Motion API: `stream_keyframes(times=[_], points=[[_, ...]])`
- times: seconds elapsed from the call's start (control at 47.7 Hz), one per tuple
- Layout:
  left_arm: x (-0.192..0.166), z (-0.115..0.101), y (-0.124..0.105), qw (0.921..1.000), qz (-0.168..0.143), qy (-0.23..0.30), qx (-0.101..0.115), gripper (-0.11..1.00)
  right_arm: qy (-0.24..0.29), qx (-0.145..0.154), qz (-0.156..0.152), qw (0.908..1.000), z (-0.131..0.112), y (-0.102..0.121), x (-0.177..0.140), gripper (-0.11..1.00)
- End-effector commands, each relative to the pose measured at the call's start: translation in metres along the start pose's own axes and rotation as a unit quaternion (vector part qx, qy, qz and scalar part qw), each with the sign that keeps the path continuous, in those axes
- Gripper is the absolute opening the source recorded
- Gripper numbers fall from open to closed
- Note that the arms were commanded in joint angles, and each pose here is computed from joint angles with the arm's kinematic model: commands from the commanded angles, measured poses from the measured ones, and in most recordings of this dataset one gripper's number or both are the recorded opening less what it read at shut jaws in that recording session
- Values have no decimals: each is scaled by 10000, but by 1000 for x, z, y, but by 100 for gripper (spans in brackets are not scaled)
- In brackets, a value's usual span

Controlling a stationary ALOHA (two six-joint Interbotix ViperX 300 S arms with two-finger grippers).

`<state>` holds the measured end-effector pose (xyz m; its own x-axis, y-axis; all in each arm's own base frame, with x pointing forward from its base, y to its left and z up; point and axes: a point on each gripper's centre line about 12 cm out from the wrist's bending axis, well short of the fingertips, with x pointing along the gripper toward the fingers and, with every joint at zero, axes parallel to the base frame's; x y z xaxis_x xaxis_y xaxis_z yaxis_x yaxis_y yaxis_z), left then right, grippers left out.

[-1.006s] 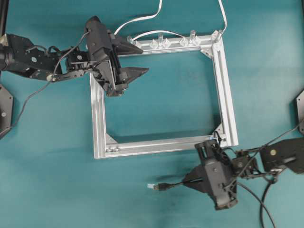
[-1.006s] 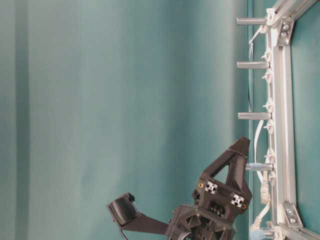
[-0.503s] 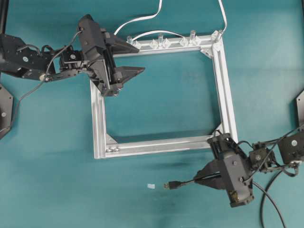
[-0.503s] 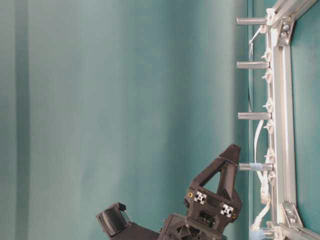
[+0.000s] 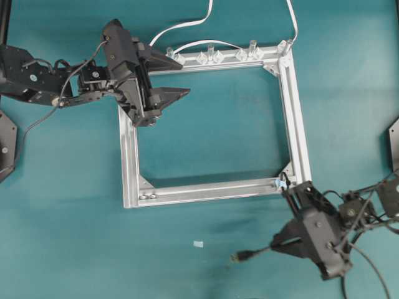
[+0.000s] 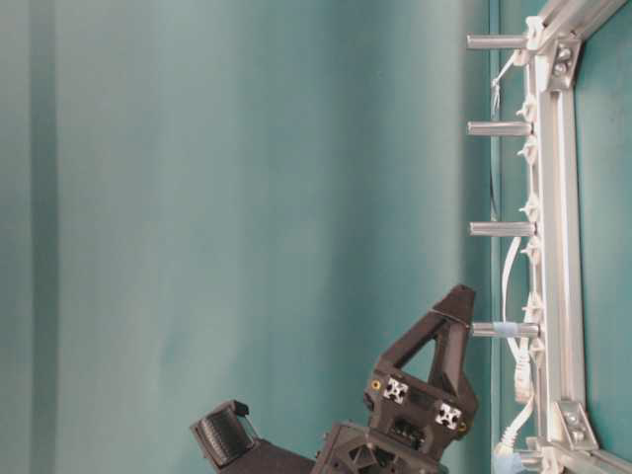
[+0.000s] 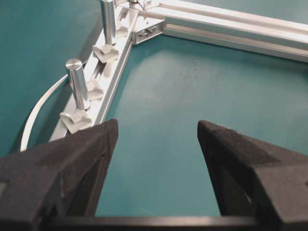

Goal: Insert the wire through the string loop located on the right side.
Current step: 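Lift the cable and carry it right toward the zip-tie loop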

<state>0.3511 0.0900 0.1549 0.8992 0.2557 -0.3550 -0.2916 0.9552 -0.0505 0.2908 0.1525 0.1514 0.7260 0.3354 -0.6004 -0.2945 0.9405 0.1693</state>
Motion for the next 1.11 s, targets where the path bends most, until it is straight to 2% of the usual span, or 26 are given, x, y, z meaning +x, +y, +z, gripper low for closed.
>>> stream_keyframes(times=[0.0,0.147,0.398,0.88,1.089], points=[[-3,13,-2,9998,-31,-206,-2,72,-109,-114,215,9996,6,14,-11,7],[-2,13,-2,9998,-30,-198,-2,72,-111,-214,392,9989,2,25,-21,7],[-2,14,-2,9997,-36,-221,-4,72,4,-334,523,9981,-16,30,-33,7],[-2,16,-2,9997,-34,-244,-11,72,123,-356,491,9981,-39,21,-48,7],[-1,15,-2,9997,-32,-229,-11,72,153,-329,394,9986,-57,9,-59,7]])
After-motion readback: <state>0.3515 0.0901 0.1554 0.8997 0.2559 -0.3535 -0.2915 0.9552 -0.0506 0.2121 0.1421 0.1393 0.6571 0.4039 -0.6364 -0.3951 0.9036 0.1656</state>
